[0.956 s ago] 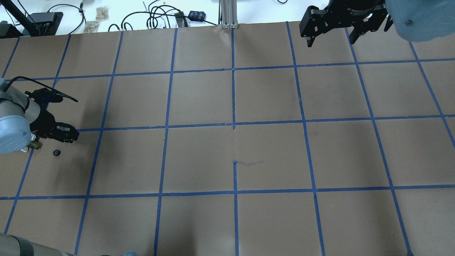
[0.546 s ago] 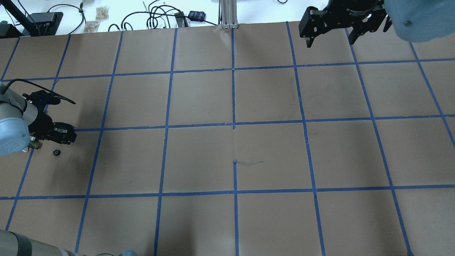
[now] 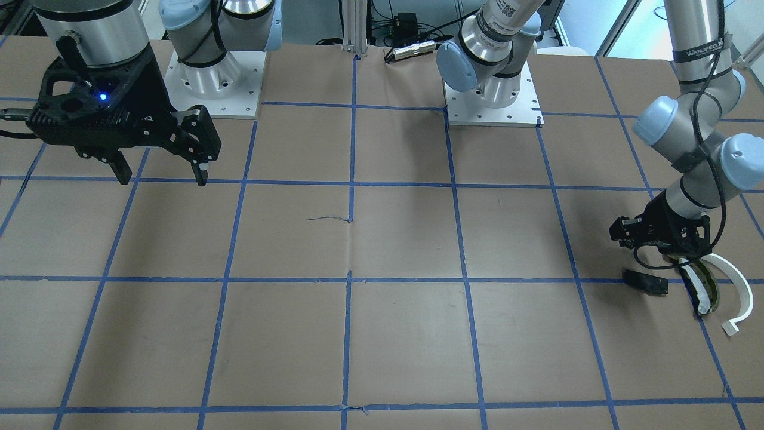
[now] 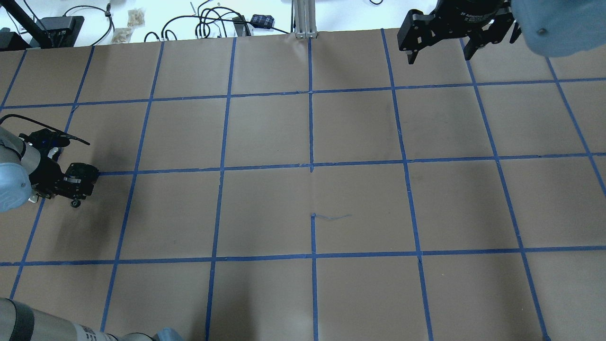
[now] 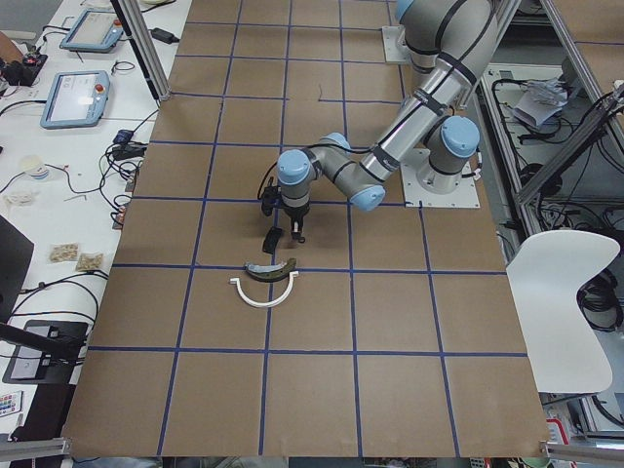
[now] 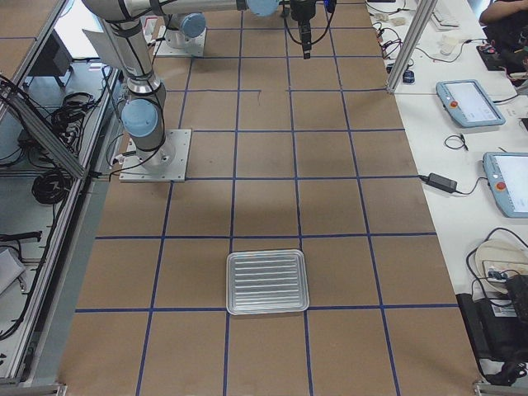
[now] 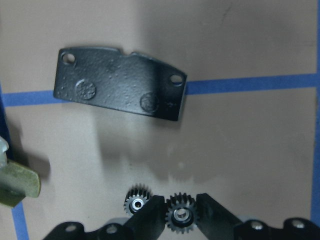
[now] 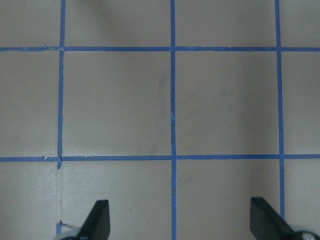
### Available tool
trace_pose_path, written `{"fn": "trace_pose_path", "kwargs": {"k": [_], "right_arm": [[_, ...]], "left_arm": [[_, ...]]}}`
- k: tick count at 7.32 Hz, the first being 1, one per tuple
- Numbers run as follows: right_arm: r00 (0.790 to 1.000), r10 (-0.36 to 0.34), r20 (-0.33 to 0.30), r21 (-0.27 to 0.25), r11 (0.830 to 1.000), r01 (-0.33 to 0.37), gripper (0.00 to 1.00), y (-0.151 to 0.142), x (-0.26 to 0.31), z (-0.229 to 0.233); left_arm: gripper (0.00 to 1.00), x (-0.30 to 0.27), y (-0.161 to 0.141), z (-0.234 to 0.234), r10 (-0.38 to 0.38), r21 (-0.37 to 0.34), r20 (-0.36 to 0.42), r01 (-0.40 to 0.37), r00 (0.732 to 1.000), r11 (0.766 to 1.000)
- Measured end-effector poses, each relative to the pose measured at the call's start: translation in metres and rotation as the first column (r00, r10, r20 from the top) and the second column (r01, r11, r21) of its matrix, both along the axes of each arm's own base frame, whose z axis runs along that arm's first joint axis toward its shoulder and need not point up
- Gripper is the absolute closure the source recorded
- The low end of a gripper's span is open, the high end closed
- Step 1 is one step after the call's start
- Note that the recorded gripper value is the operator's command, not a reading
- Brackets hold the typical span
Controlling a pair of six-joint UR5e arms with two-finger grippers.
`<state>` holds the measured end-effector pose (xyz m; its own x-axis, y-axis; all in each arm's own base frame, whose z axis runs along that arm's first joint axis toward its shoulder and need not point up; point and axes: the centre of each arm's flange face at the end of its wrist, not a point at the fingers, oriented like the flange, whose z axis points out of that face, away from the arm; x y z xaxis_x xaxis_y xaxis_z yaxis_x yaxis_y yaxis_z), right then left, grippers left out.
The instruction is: Place bearing gear from tray to pile
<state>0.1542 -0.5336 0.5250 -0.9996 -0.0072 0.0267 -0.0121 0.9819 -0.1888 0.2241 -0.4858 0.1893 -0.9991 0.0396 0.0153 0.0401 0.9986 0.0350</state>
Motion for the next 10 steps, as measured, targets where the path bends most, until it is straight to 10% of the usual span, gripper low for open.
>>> {"fn": "trace_pose_path", "kwargs": {"k": [1,3,7,10], "right_arm": [[1.0,0.0,0.0,0.0,1.0,0.0,0.0,0.0,0.0,0.0],[1.0,0.0,-0.001,0.001,1.0,0.0,0.0,0.0,0.0,0.0],[1.0,0.0,-0.001,0.002,1.0,0.0,0.0,0.0,0.0,-0.001],[1.0,0.001,-0.001,0.006,1.0,-0.001,0.0,0.001,0.0,-0.003]], "left_arm": [[0.27,0.001,-0.001,-0.004,0.002,0.004,-0.002,-0.002,1.0,1.0],[0.0,0.003,-0.003,-0.002,0.004,-0.001,0.003,-0.004,1.0,1.0],[0.0,-0.045,-0.017,0.058,0.017,0.004,0.054,-0.017,0.998,1.0],[0.0,-0.149,-0.037,0.218,0.085,0.018,0.039,-0.086,0.996,0.996]]}}
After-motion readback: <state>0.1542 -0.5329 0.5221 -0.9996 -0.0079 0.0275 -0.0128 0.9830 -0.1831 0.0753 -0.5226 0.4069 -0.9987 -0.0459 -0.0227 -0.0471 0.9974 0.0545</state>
